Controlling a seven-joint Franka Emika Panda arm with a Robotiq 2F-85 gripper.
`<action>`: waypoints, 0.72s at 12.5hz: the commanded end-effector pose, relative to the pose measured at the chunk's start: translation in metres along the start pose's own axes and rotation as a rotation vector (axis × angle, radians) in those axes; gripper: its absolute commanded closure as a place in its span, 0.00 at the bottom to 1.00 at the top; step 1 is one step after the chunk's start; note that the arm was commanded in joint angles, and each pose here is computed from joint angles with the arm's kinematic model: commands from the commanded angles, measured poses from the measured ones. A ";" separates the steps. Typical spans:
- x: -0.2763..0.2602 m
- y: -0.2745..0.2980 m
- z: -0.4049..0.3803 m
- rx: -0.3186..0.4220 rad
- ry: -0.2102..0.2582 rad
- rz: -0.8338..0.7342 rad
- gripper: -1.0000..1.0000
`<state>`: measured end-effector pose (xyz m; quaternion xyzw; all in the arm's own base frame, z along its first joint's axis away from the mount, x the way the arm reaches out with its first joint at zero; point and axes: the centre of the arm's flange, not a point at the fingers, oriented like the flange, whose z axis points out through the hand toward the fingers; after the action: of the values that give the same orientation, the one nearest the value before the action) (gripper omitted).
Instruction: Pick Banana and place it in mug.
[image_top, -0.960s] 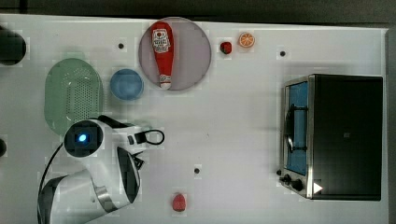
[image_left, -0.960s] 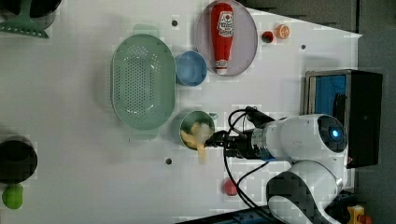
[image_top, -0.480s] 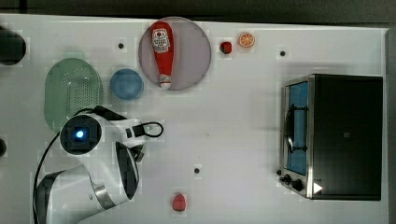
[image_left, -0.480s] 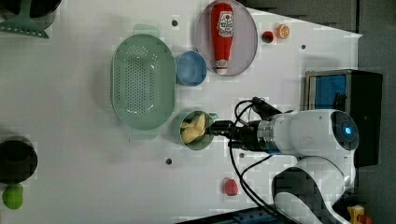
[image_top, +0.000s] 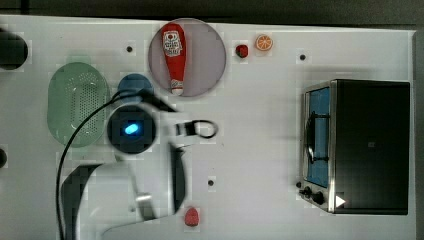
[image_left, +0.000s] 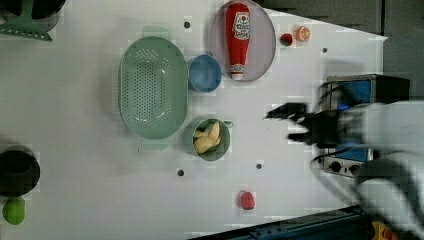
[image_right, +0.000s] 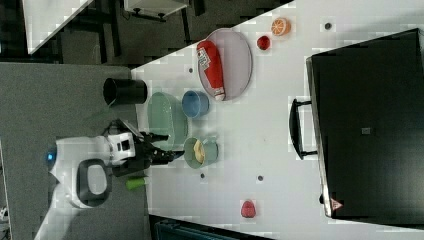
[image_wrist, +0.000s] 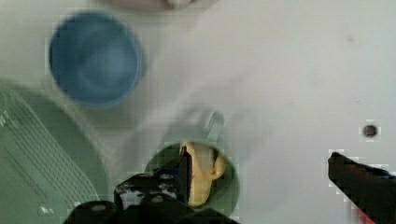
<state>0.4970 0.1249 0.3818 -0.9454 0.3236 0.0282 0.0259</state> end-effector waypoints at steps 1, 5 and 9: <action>0.080 0.072 -0.110 0.087 0.114 0.165 0.00; 0.092 0.119 -0.199 0.058 0.069 0.239 0.00; 0.083 0.131 -0.233 -0.043 0.044 0.234 0.00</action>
<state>0.4743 -0.0787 0.6419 -0.8815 0.4710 -0.0285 0.0197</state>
